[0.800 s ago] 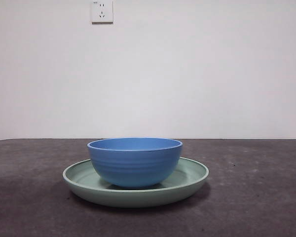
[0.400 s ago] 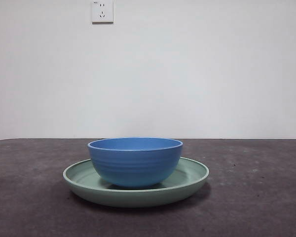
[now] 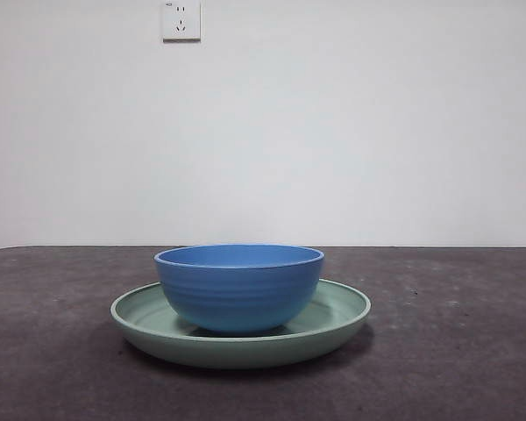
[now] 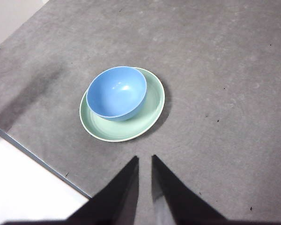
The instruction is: Pick up the blue bowl, put it on the green plate, put it on desk
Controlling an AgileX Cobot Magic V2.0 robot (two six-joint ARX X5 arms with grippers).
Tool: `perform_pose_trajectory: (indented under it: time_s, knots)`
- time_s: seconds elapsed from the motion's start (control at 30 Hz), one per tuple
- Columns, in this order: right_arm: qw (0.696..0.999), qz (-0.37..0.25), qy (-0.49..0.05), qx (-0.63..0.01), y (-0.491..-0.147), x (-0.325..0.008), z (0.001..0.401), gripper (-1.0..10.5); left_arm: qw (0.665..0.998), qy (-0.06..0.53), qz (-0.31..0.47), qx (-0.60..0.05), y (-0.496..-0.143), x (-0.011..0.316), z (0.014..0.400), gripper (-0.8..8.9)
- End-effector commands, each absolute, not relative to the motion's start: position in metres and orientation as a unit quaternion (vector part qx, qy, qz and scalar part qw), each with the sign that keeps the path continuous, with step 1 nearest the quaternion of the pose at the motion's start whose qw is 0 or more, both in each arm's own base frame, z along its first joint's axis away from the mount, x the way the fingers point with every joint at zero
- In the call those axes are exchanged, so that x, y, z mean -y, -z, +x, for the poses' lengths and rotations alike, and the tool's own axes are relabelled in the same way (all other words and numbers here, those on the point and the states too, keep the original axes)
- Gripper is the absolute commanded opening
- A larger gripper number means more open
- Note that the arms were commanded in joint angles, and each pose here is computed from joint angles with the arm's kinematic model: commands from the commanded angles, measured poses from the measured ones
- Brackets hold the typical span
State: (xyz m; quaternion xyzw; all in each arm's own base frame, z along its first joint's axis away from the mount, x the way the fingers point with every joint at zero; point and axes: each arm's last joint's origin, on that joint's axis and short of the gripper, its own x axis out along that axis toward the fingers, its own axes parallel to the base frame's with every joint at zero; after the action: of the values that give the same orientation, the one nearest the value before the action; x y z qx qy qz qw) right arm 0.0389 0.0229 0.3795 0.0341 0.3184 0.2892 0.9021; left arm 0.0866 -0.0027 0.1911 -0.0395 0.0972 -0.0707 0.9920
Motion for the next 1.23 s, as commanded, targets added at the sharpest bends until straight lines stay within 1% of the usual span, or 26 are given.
perform_pose_trajectory:
  time_s: [0.03,0.13,0.2,0.3,0.43,0.67,0.97,1.23]
  knots:
    - [0.905,0.031,-0.294,-0.306,-0.385,-0.023,0.038,0.4,0.992,0.058,-0.024,-0.113,-0.176,0.002,0.091,0.27]
    - [0.905,0.031,-0.294,-0.306,-0.385,-0.023,0.038,0.4,0.990,0.046,-0.024,-0.131,-0.161,0.001,0.093,0.27]
    - [0.905,0.031,-0.294,-0.306,-0.385,-0.023,0.038,0.4,0.990,0.034,-0.023,-0.132,-0.154,0.001,0.095,0.27]
    - [0.905,0.032,-0.294,-0.305,-0.385,-0.023,0.038,0.4,0.990,0.032,-0.023,-0.132,-0.147,0.000,0.097,0.27]
    - [0.905,0.031,-0.294,-0.304,-0.385,-0.023,0.038,0.4,0.993,0.020,-0.018,-0.111,-0.146,0.000,0.098,0.27]
    - [0.906,0.032,-0.295,-0.303,-0.385,-0.023,0.038,0.4,0.993,-0.014,-0.014,-0.115,-0.145,-0.002,0.098,0.27]
    - [0.906,0.032,-0.295,-0.303,-0.385,-0.023,0.038,0.4,0.996,-0.014,-0.014,-0.091,-0.149,-0.002,0.096,0.27]
    - [0.906,0.032,-0.295,-0.303,-0.385,-0.023,0.038,0.4,0.996,-0.012,-0.014,-0.092,-0.149,-0.002,0.096,0.27]
